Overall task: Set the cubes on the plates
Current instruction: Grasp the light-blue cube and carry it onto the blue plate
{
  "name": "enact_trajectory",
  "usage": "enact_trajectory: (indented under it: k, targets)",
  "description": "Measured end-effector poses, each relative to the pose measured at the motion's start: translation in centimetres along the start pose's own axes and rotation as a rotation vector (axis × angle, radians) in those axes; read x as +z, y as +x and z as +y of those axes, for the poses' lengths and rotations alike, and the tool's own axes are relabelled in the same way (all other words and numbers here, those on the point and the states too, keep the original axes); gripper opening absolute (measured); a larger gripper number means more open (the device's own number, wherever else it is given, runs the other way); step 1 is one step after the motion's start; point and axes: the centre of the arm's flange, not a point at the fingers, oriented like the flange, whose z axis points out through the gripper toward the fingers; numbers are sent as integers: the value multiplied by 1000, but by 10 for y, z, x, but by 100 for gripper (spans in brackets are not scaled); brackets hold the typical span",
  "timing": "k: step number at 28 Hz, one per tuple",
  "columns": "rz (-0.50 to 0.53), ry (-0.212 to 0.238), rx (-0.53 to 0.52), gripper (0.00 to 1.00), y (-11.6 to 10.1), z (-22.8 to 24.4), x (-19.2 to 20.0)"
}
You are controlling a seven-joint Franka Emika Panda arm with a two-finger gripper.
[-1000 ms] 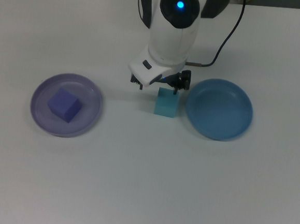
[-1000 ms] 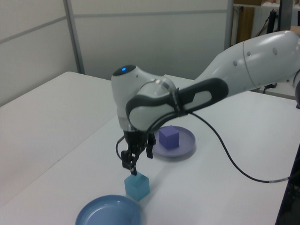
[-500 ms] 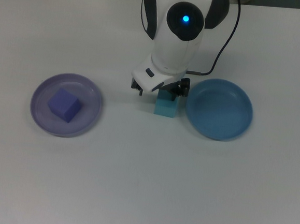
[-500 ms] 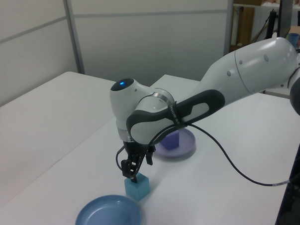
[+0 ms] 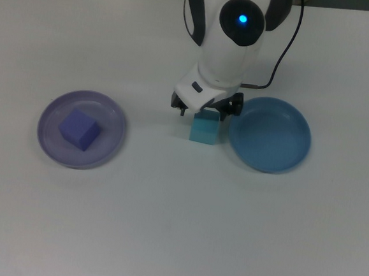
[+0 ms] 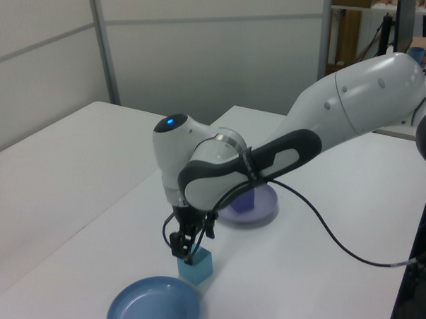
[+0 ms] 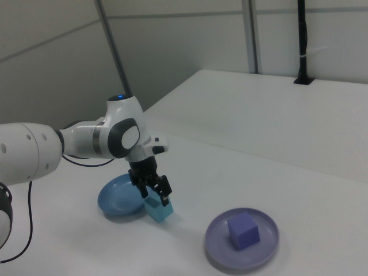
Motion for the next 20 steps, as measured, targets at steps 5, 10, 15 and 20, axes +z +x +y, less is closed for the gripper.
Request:
enact_trajectory:
  k: [5, 10, 15, 20]
  targets:
    - [7, 5, -16, 100, 0, -18, 13]
    - [15, 8, 1, 97, 5, -14, 22]
    - [28, 9, 33, 77, 11, 4, 22]
    - [42, 12, 55, 61, 15, 17, 13]
